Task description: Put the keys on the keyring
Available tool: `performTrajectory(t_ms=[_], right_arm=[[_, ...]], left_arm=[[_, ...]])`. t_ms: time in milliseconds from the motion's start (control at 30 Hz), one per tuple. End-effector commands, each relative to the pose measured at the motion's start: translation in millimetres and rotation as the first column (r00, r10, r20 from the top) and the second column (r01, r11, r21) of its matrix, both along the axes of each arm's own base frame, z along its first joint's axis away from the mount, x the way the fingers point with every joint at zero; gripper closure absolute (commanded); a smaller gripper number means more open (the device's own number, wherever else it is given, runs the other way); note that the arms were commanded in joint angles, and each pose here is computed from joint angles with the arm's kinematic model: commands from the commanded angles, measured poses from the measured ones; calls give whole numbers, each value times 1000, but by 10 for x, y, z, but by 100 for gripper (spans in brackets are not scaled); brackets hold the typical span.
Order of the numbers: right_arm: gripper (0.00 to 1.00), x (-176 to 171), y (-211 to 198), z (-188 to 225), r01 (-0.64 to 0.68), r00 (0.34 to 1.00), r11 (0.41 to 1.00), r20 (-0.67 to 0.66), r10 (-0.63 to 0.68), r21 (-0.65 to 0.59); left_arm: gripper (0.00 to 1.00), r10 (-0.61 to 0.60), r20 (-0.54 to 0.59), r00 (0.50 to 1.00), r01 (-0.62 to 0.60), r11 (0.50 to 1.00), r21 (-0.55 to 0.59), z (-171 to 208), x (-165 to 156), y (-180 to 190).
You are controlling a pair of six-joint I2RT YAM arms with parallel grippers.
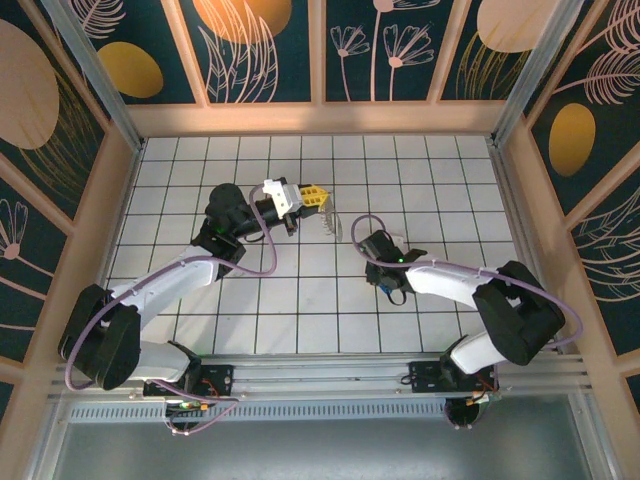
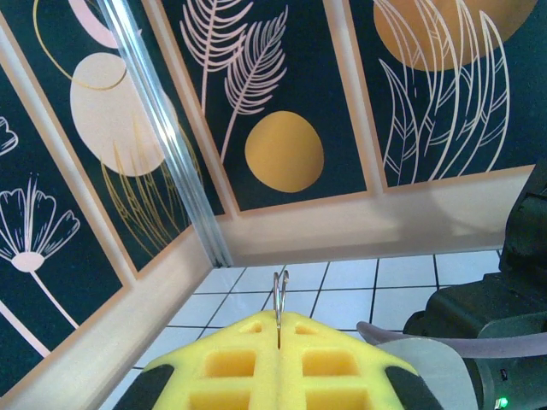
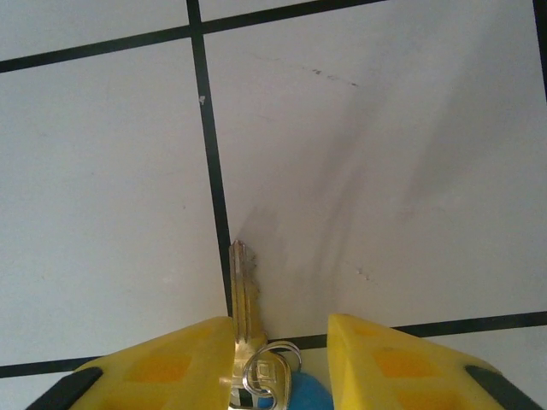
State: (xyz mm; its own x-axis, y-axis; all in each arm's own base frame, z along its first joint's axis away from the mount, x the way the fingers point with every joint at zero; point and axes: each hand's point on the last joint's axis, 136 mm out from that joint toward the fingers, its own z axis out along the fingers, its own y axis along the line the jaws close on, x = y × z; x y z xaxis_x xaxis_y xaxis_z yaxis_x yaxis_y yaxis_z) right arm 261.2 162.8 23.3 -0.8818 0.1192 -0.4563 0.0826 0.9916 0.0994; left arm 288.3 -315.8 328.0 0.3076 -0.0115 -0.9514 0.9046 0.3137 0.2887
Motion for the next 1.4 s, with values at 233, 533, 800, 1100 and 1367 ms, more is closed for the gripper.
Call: performTrajectory(t_ms=[233,533,800,1100,1367], right_arm=[[72,55,40,15,-6,1000,1000,2,6,-22],[72,-6,56,-63,-29,999,999,-35,27,-32],[84,-19,69,-72,-40,998,998,-41,39,-43],[100,39,104,136,-47,999,999,9,47,-21],[63,-14,-19,256,12,1000,1000,28,-11,-25]], left_arm=[[100,-4,44,999,6,999,-38,184,-78,25],[100,-5,43,999,6,999,-38,178,-68,18],[100,-6,38,999,8,999,-39,173,-53,8],[100,-9,30,999,11,999,-44,198,-45,-1],[100,-8,27,1000,9,999,-47,202,-45,7]])
